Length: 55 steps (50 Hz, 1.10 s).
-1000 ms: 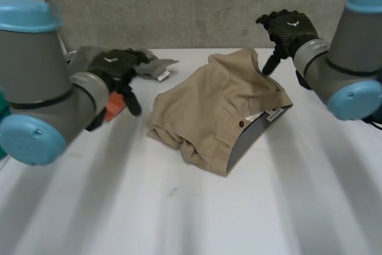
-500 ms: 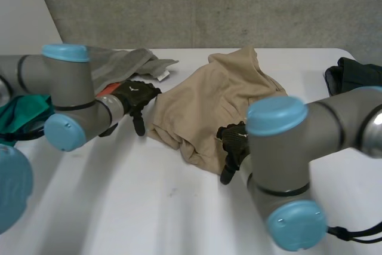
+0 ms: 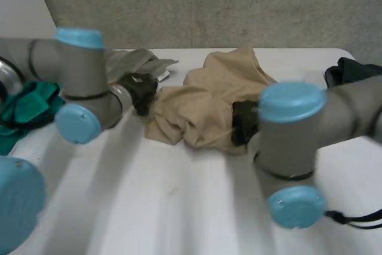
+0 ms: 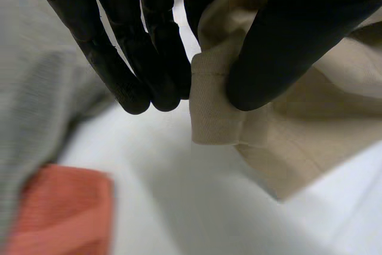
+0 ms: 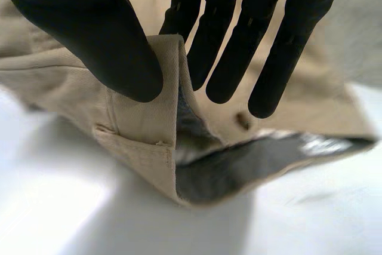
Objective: Fold the laundry.
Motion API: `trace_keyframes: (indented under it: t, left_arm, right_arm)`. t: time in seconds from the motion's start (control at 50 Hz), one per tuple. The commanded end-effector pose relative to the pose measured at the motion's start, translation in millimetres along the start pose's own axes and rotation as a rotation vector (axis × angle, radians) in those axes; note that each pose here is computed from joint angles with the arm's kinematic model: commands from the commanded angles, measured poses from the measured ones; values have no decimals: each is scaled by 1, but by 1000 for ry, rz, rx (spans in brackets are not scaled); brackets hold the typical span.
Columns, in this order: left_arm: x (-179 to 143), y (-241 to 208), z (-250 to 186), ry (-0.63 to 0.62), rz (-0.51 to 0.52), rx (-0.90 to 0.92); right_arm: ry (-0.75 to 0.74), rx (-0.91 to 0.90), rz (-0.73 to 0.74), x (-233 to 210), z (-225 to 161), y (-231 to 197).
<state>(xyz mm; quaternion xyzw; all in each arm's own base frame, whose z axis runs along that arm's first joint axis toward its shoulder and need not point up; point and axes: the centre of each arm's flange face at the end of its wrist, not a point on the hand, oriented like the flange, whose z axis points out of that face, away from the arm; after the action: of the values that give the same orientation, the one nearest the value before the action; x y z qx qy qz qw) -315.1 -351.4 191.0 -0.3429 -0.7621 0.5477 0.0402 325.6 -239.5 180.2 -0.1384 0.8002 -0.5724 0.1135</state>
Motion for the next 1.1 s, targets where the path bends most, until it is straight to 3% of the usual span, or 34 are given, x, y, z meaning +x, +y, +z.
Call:
trace_keyframes:
  t: [0.02, 0.1, 0.28, 0.38, 0.58, 0.68, 0.76, 0.82, 0.9, 0.98, 1.1]
  left_arm:
    - [-28, -66, -89, -72, 2, 143]
    - [-30, -97, -148, -90, 15, 253]
    - [-23, -137, -242, -109, 38, 462]
    - [-12, -127, -226, -79, 63, 398]
    - [-3, -90, -120, -73, 127, 244]
    - [-10, -115, -81, -112, 119, 407]
    - [-33, -167, -93, -212, 57, 648]
    - [-59, -215, -128, -299, -49, 902]
    - [-81, -237, -156, -385, -129, 1040]
    - [-85, -234, -166, -402, -144, 1020]
    - [-75, -208, -156, -342, -136, 895]
  right_arm:
    - [23, 190, -95, 58, -20, -93]
    - [-29, 297, -193, 65, -49, -138]
    - [22, 389, -199, 95, -84, -203]
    - [-2, 323, -199, 103, -67, -198]
    - [-18, 102, -192, 108, 4, -135]
    - [-27, 259, -183, 95, 34, -143]
    - [27, 514, -102, 95, 37, -187]
    - [87, 794, -5, 103, 25, -240]
    - [102, 973, 15, 107, 7, -278]
    - [67, 960, -6, 105, 2, -286]
    - [14, 773, -38, 105, 15, -258]
